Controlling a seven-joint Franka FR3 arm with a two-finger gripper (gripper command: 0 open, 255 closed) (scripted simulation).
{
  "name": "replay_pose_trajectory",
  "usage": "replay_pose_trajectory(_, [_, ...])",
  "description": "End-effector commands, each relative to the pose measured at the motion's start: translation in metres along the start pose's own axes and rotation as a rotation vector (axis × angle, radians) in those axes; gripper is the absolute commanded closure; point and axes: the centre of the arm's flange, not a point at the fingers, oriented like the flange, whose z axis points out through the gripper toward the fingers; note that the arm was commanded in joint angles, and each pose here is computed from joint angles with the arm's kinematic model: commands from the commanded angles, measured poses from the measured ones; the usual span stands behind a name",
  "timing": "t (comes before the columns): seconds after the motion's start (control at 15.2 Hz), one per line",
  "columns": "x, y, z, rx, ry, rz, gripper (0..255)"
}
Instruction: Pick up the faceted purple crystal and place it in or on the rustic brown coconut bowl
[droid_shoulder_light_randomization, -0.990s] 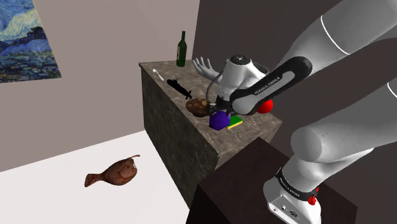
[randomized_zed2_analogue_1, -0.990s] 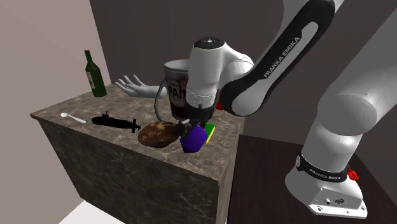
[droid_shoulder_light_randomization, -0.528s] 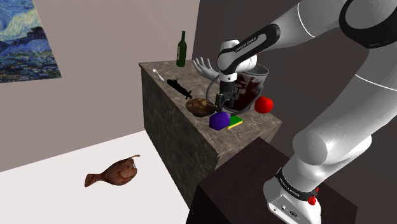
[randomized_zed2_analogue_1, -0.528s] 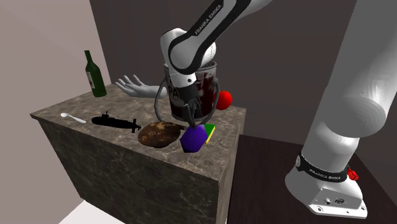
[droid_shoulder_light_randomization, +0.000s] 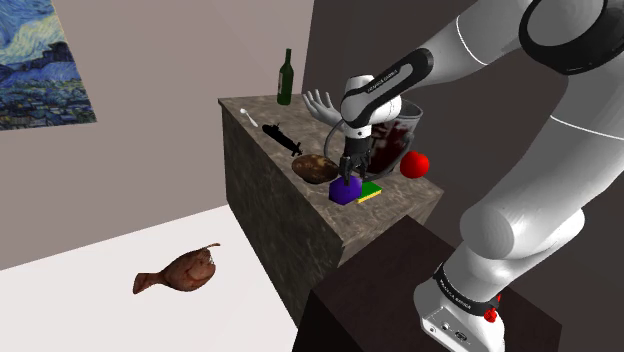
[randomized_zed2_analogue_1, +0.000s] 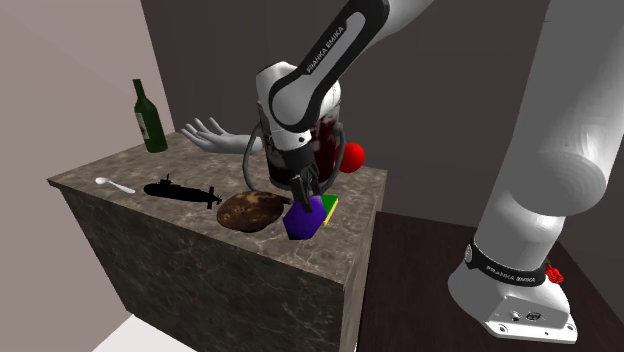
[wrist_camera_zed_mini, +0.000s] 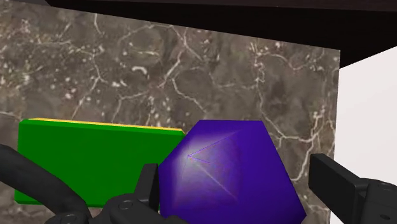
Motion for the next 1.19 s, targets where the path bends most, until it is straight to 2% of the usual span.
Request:
replay_pose_trajectory(0.0, [0.000, 0.000, 0.001, 0.000, 0.000, 0.000, 0])
replay_pose_trajectory(0.26, [0.000, 0.000, 0.001, 0.000, 0.000, 0.000, 0])
replay_pose_trajectory(0.33, [0.000, 0.000, 0.001, 0.000, 0.000, 0.000, 255])
replay_pose_trajectory(0.92, [0.000, 0.000, 0.001, 0.000, 0.000, 0.000, 255])
replay_pose_trajectory(1.12, [-0.005, -0.001, -0.014, 0.000, 0.000, 0.000, 255])
